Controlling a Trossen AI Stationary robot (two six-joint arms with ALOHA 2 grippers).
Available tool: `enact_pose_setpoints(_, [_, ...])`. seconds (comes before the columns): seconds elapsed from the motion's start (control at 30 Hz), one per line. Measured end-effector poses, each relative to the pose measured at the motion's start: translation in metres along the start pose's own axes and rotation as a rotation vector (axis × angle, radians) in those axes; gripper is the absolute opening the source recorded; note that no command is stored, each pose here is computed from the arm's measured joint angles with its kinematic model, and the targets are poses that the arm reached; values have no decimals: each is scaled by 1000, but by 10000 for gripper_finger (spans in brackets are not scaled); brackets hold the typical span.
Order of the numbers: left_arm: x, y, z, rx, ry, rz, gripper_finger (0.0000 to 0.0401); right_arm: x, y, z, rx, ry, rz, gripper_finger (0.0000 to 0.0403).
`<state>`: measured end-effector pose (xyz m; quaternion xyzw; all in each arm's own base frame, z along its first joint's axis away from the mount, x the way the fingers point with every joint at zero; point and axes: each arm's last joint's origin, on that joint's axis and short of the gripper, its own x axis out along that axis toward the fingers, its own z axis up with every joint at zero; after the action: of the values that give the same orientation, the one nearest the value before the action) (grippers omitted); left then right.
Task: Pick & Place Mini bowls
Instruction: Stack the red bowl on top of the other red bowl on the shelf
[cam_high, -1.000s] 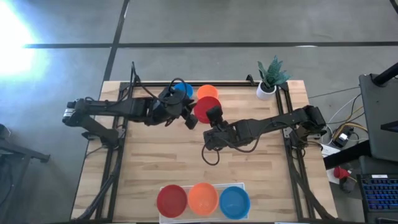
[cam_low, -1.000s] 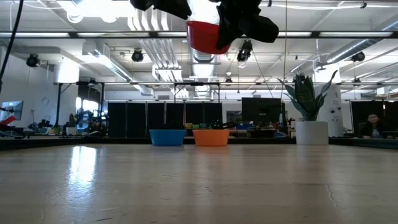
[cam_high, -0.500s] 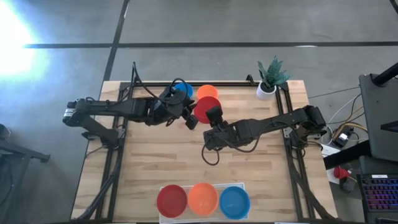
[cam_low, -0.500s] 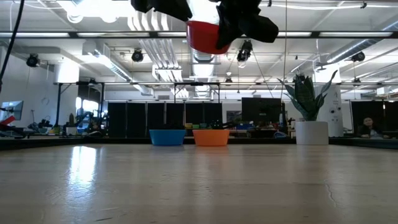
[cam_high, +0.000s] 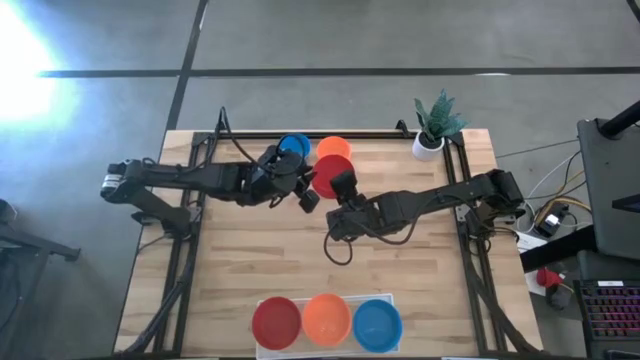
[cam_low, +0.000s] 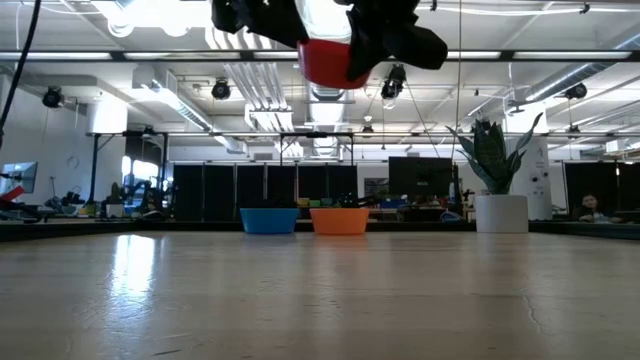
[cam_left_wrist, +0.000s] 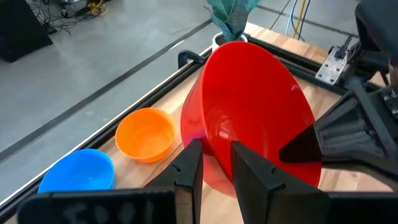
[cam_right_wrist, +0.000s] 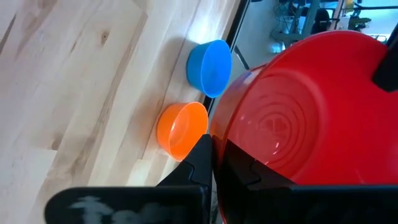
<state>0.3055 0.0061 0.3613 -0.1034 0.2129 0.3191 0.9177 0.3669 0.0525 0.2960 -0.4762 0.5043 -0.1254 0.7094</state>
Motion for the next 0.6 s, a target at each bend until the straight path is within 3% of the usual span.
enact_pose_setpoints(0.43, [12,4,-6,-37,-45,15,68,0,0,0,3,-2,-2,9])
enact_pose_setpoints(0.6, [13,4,-6,-5,-46,20,18,0,0,1,3,-6,-4,9])
